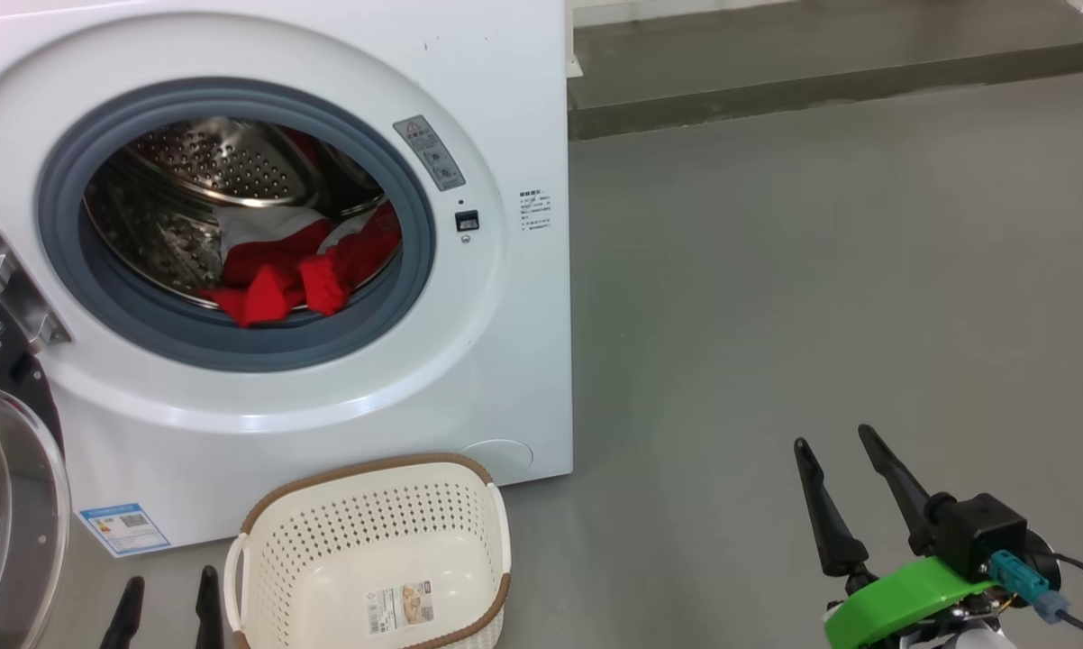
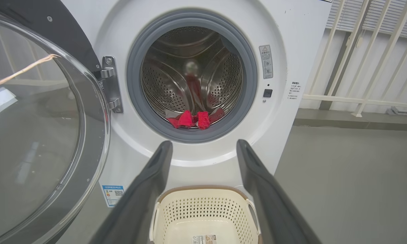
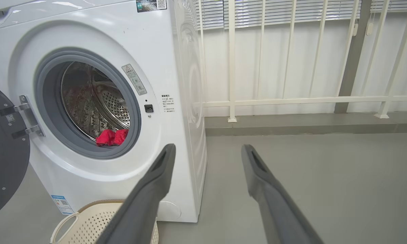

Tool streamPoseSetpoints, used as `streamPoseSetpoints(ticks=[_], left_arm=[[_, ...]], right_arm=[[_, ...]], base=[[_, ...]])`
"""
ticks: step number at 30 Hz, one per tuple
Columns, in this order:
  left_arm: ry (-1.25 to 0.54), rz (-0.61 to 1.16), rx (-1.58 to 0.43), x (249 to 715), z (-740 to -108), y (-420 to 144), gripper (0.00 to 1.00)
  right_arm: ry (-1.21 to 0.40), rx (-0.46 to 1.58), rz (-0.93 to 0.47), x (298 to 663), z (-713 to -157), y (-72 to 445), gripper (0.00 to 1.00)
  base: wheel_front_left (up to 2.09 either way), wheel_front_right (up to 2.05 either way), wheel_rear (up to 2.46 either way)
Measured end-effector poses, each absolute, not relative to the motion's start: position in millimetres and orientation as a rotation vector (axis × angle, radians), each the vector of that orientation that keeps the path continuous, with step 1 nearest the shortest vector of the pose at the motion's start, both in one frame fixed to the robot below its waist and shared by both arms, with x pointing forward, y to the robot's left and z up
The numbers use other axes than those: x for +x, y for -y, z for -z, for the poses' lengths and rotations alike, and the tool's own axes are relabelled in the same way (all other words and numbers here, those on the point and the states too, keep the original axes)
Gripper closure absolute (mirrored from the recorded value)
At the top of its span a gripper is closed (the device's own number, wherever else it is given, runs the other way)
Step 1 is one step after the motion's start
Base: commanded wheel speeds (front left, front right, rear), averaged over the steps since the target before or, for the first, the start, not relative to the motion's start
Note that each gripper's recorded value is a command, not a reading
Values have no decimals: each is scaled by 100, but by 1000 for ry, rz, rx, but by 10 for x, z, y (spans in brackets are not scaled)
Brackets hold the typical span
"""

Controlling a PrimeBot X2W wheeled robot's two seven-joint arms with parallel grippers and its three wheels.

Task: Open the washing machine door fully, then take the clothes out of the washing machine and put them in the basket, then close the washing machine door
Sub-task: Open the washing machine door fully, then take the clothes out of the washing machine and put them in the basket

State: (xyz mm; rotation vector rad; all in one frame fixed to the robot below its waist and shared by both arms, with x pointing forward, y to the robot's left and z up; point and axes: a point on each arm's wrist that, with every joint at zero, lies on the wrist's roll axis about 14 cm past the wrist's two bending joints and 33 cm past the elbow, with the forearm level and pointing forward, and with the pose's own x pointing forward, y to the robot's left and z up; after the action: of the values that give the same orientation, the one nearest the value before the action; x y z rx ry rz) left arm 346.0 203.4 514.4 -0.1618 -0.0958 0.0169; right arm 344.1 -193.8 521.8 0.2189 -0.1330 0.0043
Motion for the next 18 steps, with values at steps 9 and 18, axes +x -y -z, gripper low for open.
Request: streamPoseSetpoints(ticks=[9, 18], left_arm=[[87, -12, -153, 3441, -5097, -2035, 0], [78, -36, -135, 3413, -5057, -2126, 0]], right_arm=[[118, 196, -14, 3412, -5169, 1903, 0], [112, 209, -19, 3410, -5148, 1882, 0]], base=[[0, 0, 0], [0, 0, 0]])
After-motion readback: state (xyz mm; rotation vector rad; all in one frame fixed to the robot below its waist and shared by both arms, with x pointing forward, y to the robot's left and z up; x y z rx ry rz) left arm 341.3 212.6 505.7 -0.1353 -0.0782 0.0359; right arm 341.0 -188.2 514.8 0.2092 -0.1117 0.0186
